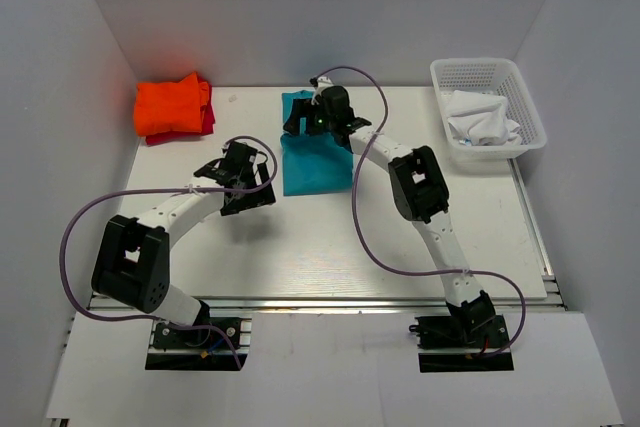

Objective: Fold and stack the t-shirts
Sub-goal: Fold the folded rectangular tshirt in 1/3 of the way, then grab one side of the 2/3 rectangular tshirt with both arms

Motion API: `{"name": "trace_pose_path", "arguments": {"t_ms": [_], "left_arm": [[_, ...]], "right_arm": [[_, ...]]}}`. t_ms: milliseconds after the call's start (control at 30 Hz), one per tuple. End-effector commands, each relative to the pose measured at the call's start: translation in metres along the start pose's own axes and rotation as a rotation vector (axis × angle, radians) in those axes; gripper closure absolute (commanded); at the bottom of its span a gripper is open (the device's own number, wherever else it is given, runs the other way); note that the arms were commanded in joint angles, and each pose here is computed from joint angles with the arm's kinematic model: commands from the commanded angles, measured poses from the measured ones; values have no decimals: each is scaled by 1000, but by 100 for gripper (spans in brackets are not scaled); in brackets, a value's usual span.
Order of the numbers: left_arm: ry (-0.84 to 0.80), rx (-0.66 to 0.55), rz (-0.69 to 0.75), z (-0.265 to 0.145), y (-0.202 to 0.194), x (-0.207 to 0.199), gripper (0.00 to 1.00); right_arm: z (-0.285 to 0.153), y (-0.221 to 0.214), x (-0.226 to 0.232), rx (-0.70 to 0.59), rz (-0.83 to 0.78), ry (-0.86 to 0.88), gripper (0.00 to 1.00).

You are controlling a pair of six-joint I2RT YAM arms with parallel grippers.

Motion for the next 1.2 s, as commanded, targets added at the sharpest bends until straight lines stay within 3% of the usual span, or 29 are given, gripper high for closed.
{"name": "trace_pose_path", "arguments": {"t_ms": [0, 67, 100, 200, 233, 267, 333, 400, 433, 467, 567, 600, 733, 967, 1167], "left_arm": [[-60, -36, 17, -12, 10, -13, 0], [-88, -53, 39, -17, 16, -18, 0], [-88, -53, 39, -17, 16, -18, 0], [-129, -62, 52, -16, 21, -28, 0], [-152, -70, 63, -14, 25, -35, 0], [-147, -56, 72, -10, 21, -36, 0], [-164, -64, 80, -6, 25, -42, 0], [-179, -64, 91, 3, 25, -47, 0], [-196, -64, 91, 5, 27, -52, 0], [-226, -66, 100, 7, 30, -59, 0], [-249, -40, 113, 19, 31, -70, 0], [-240, -28, 114, 23, 28, -69, 0], [-244, -33, 114, 37, 33, -75, 0], [-203, -33, 104, 58, 35, -74, 0], [-207, -38, 94, 69, 35, -77, 3]], "right_arm": [[-8, 43, -1, -90, 0, 2, 10], [-15, 47, -2, -91, -45, -6, 10], [-30, 76, 3, -138, -70, -20, 10], [-54, 104, -2, -169, -148, -91, 10], [-72, 128, 4, -211, -152, -101, 10], [-77, 113, -5, -170, -133, -146, 10], [-116, 144, 4, -214, -90, -170, 10], [-136, 113, -1, -142, -15, -194, 10], [-156, 124, 2, -166, -1, -199, 10], [-160, 94, -11, -109, 45, -228, 10], [-194, 57, -15, -38, 94, -233, 10], [-203, 24, -17, 34, 114, -243, 10], [-229, -23, -19, 165, 162, -243, 10], [-217, -83, -13, 323, 220, -148, 10], [-201, -113, -15, 362, 291, -116, 12]]}}
Point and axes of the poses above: each gripper's point midway between its finger pads, its own z axis out along the fingers, its own x axis along the line the jaws close on, y = z × x, the point moved 1 cm from there along -z, back along the fingers, and after that the axes turned 8 degrees about -z, right-handed, at the moved point
